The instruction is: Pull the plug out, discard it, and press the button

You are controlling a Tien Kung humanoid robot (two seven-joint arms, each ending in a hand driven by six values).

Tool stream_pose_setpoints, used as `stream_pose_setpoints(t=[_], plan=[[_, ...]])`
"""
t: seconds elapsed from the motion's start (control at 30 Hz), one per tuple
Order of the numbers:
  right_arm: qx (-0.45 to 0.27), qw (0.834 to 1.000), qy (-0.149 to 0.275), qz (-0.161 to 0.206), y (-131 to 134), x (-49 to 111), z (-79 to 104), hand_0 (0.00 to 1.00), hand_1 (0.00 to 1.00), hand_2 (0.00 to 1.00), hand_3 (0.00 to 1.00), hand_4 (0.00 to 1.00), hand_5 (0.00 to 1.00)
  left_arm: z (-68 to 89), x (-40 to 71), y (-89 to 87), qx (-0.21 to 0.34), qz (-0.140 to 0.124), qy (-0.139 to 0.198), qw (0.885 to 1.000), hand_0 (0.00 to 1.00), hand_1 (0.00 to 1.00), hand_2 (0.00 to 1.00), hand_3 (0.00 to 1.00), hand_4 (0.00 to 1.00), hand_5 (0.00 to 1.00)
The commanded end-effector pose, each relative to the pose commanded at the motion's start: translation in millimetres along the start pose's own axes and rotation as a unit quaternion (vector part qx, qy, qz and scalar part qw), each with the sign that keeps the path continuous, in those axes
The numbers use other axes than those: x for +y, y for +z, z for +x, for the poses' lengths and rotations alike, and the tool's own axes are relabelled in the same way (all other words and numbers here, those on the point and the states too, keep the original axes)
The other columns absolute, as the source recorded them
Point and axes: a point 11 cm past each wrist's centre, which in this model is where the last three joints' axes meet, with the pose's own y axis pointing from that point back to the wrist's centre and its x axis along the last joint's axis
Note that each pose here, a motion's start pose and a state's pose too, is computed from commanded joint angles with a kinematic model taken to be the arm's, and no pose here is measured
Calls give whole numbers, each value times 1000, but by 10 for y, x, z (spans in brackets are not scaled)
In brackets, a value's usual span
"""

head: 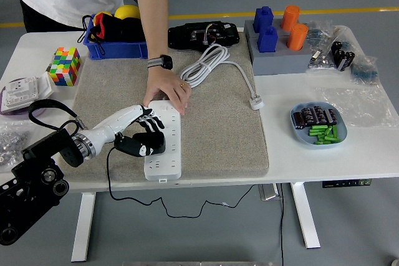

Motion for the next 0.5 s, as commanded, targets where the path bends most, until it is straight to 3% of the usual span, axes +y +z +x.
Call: stream_pose_setpoints(t=[0.3,0.5], plan=[[2,1000,1,-1,11,1,8,805,692,677,641,751,631,44,24,36,15,-13,8,1000,506,433,415,546,743,2],[1,1000,0,-2,26,-1,-1,805,692,678,641,751,631,253,71,159,13,-31,32,999,505,434,415,546,746,2]])
